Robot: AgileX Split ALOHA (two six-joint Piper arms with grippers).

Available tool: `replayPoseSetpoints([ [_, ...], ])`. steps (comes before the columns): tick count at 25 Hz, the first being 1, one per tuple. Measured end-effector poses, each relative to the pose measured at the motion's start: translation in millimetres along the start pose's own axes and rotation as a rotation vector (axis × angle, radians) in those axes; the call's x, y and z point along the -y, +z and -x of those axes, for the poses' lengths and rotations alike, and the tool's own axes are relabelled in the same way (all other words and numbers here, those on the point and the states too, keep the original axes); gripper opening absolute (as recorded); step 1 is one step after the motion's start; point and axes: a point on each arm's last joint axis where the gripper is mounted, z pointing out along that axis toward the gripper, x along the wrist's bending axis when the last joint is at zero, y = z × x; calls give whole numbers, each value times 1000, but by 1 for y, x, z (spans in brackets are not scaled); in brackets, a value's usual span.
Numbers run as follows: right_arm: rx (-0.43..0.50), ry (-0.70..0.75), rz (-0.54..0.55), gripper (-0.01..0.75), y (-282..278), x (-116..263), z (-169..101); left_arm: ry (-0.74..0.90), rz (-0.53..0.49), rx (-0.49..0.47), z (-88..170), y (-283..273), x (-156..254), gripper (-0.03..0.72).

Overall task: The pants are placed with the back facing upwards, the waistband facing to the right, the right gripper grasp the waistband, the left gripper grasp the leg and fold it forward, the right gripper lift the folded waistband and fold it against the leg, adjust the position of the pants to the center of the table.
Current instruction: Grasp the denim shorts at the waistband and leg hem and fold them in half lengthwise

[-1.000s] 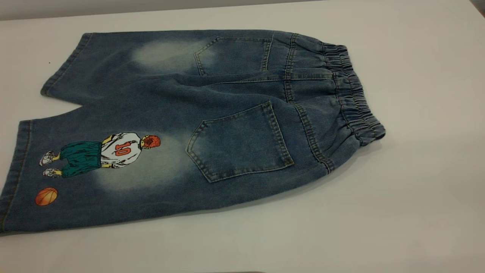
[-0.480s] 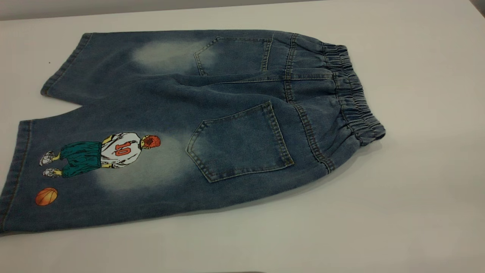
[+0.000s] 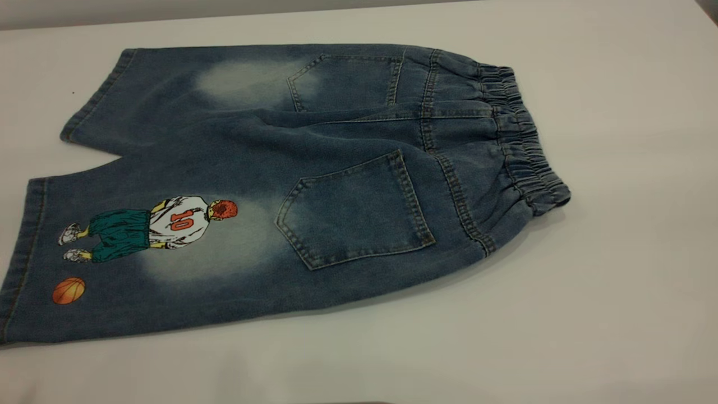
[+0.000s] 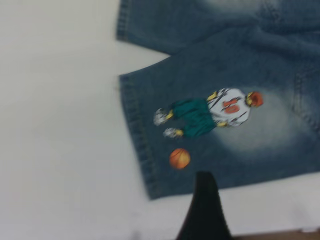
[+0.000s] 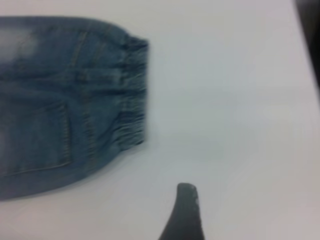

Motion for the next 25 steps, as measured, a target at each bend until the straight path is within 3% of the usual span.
replayPoseSetpoints([
  [5, -98, 89, -136, 549, 47, -24, -9, -110, -11, 56, 3, 49, -25, 504],
  [13, -265, 160, -326, 549, 122, -36, -18, -110, -19, 39, -3, 105, -38, 504],
  [19, -325, 217, -427, 549, 179, -31, -16, -100, -43, 20, -6, 127, -38, 504],
  [25, -324, 291, -516, 549, 233, -12, -8, -97, -32, 11, -7, 132, -39, 504],
])
